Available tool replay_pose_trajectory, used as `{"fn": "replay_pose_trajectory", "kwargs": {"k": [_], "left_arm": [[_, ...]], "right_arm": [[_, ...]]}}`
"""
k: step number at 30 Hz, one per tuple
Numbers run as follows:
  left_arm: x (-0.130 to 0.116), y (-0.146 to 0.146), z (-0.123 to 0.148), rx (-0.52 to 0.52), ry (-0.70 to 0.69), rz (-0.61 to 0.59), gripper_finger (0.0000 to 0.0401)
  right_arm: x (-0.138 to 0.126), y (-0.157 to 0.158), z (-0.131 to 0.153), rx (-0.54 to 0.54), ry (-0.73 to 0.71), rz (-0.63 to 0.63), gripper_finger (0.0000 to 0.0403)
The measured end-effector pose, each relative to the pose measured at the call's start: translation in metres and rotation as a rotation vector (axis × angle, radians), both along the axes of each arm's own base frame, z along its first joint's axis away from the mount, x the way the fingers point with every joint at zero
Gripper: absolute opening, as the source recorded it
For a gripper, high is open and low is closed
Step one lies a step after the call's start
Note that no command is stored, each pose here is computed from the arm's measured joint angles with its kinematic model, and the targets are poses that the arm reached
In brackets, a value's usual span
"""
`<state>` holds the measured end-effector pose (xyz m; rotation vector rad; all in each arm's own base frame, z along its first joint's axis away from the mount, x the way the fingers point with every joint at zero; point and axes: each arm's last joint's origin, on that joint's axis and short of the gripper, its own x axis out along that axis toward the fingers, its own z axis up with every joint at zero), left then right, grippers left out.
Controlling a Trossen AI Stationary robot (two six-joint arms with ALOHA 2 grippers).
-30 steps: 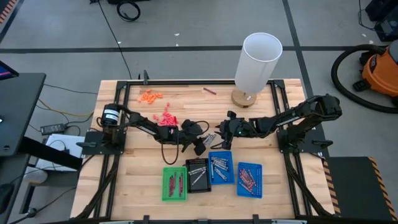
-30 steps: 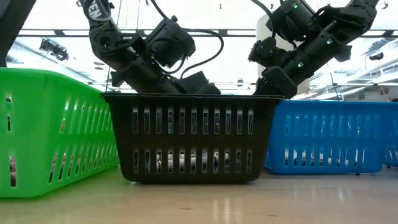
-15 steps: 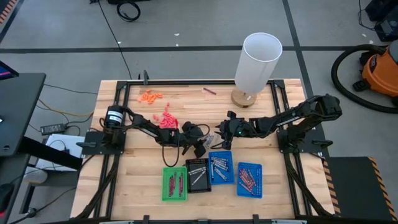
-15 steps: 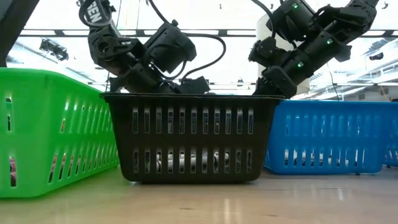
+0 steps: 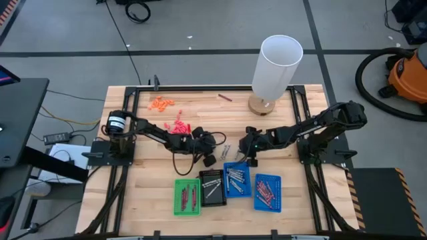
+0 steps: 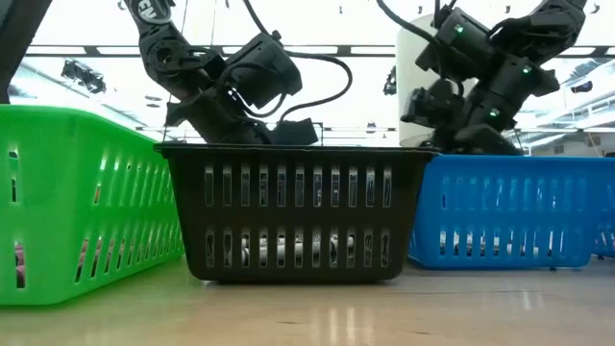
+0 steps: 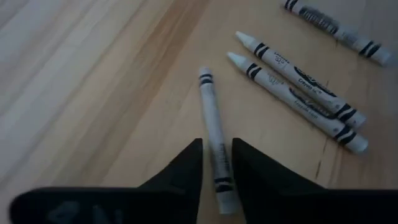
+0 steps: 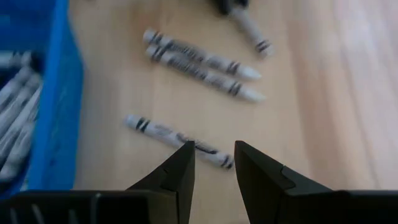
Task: Sort crayons
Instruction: Put the white crayon into the black bin
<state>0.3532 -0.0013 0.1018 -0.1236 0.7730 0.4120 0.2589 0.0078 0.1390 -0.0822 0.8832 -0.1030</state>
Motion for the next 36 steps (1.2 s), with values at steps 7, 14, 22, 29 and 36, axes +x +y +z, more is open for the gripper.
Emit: {"fn": "replay_pose_trajectory", "kwargs": {"k": [7, 14, 22, 29, 36], "left_arm": [[-0.002, 0.011, 0.001, -0.023, 0.030, -0.046, 0.0025], [-0.003, 0.021, 0.008, -0.059, 0.016, -0.082, 0.0015], [-0.006, 0.017, 0.029, 0.024, -0.012, -0.104, 0.0014], [-0.004, -0.005, 0.039, 0.110, -0.055, -0.162, 0.0014], [0.000, -0.038, 0.054, 0.153, -0.168, -0.313, 0.0016]], "right_arm": [[-0.005, 0.002, -0.004, -0.006, 0.076, 0.082, 0.0121], [-0.008, -0.002, -0.006, -0.012, 0.114, 0.065, 0.0121], [-0.010, -0.004, -0.007, -0.026, 0.127, -0.013, 0.0121], [-0.015, -0.005, 0.001, -0.057, 0.123, -0.041, 0.0121], [-0.023, -0.010, 0.029, -0.168, -0.005, -0.173, 0.0121]]}}
